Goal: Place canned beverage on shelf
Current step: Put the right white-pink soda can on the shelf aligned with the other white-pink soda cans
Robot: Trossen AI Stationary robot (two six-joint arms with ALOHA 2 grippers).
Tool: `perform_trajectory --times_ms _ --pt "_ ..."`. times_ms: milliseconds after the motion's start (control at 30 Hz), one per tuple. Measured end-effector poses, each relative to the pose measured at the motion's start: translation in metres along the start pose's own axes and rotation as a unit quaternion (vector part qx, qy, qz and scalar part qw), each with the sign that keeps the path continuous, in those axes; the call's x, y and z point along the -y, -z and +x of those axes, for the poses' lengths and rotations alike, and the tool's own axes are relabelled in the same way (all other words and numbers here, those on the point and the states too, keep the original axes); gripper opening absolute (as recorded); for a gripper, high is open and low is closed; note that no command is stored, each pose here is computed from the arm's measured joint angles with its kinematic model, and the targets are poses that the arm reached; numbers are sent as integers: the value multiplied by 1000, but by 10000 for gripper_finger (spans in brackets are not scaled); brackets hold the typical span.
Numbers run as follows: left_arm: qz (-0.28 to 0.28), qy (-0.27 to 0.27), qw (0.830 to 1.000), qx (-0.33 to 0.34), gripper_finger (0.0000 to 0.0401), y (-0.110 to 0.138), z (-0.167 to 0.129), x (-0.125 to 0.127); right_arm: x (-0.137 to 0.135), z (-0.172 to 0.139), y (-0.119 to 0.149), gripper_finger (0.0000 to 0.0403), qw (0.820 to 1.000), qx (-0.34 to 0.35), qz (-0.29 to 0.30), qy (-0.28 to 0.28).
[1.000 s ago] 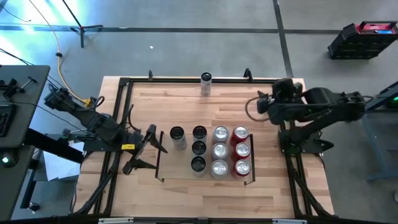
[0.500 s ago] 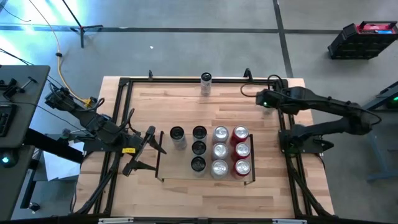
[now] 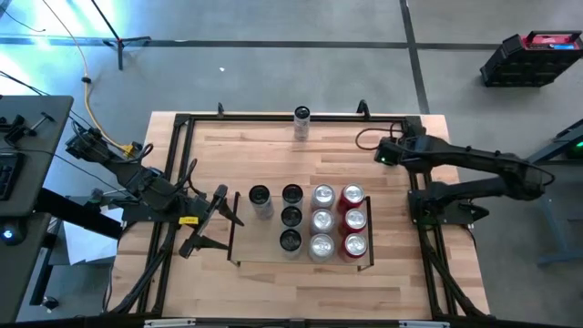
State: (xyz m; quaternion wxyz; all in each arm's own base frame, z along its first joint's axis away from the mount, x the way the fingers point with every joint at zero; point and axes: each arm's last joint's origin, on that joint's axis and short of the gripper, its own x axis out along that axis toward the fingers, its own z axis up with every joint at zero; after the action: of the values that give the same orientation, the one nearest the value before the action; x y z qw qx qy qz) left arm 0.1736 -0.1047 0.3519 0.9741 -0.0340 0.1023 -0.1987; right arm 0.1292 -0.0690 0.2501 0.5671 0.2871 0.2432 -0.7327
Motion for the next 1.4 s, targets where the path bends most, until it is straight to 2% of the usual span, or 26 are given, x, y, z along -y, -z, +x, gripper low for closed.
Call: perform_trajectory --times_ms 267,433,833,933,1067,1133,1233,1400 --pt "-8 7 1000 -1 292 0 0 1 -5 33 16 360 999 14 51 -7" --pt "-7 14 1000 -2 292 1 0 3 -6 42 18 352 998 19 67 -7" --pt "3 13 1000 -2 292 1 0 3 -6 41 17 246 998 26 51 -7" --pt "11 15 1000 -9 292 2 -1 4 -7 38 17 243 999 25 41 -13" --pt "24 6 999 -26 292 6 -1 7 -13 16 -3 243 998 43 13 -40" --pt "39 -20 998 -43 292 10 -2 8 -17 -1 -19 248 996 60 -4 -60" --pt "62 -79 992 -74 292 17 -8 5 -27 -33 -47 251 989 86 -6 -117" --pt "68 -145 984 -74 292 16 -29 -2 -40 -82 -83 252 972 119 -25 -199"
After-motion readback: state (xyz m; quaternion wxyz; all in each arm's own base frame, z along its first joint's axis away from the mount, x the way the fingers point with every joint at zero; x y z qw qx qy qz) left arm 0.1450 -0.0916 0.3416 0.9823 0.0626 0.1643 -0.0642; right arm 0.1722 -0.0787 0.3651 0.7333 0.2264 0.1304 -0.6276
